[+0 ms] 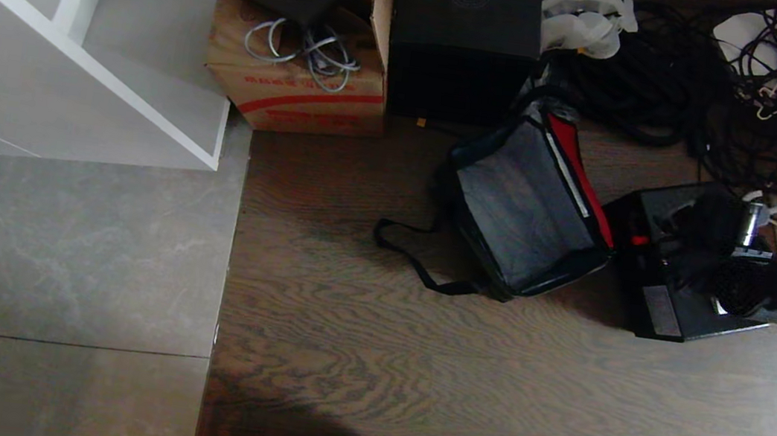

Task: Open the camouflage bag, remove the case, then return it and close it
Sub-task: Release the handle

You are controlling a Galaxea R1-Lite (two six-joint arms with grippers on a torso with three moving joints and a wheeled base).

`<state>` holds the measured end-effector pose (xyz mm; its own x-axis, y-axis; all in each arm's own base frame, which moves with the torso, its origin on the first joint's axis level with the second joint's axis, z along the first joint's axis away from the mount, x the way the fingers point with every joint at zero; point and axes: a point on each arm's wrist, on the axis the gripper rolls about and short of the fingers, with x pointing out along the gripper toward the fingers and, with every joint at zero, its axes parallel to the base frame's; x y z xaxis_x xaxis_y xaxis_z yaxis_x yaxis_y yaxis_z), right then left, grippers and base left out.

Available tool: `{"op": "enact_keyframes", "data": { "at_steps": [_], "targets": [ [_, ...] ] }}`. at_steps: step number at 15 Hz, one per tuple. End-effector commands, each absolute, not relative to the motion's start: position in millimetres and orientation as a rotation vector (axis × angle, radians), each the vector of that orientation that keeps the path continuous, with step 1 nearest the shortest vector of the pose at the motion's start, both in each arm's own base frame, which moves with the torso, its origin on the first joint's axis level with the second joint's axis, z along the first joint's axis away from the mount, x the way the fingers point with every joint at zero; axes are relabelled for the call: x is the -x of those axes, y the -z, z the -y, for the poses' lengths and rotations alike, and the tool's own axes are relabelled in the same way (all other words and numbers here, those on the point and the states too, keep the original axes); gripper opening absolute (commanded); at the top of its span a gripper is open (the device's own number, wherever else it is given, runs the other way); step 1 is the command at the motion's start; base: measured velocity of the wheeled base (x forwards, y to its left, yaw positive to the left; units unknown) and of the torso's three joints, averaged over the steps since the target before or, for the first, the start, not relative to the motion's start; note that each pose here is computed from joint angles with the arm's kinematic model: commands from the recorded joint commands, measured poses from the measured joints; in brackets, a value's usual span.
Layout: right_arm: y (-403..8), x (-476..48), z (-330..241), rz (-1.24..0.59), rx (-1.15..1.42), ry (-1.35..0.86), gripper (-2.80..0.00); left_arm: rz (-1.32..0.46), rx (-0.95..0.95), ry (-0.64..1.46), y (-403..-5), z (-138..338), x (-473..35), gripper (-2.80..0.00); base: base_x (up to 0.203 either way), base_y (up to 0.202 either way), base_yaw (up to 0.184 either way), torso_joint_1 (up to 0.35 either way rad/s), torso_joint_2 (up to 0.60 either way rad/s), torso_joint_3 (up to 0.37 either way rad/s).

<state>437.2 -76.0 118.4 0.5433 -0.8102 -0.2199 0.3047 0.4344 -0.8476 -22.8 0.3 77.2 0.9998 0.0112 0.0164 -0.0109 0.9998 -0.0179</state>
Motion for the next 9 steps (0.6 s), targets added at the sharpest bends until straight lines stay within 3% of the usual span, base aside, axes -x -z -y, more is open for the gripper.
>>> {"op": "enact_keyframes", "data": {
  "at_steps": [1,3,4,9],
  "targets": [
    [-99.7,-416.0,64.3,-0.775,0.893,0.666,0.0,0.007,0.018,-0.011,-74.5,-0.3,22.1,-2.8,0.0,0.0,0.0,0.0,0.0,0.0],
    [-108.0,-396.0,43.0,-0.767,0.906,0.585,0.0,0.008,0.018,-0.011,-74.7,-0.3,22.1,-2.8,0.0,0.0,0.0,0.0,0.0,0.0],
    [-115.5,-386.3,33.5,-0.748,0.906,0.548,-2.8,0.006,0.018,-0.011,-74.3,-0.3,22.0,-2.8,0.0,0.0,0.0,0.0,0.0,0.0],
    [-179.4,-317.3,0.0,-0.559,0.859,0.4,-2.8,0.006,0.018,-0.011,-74.3,-0.3,22.0,-2.8,0.0,0.0,0.0,0.0,0.0,0.0]
  ]
}}
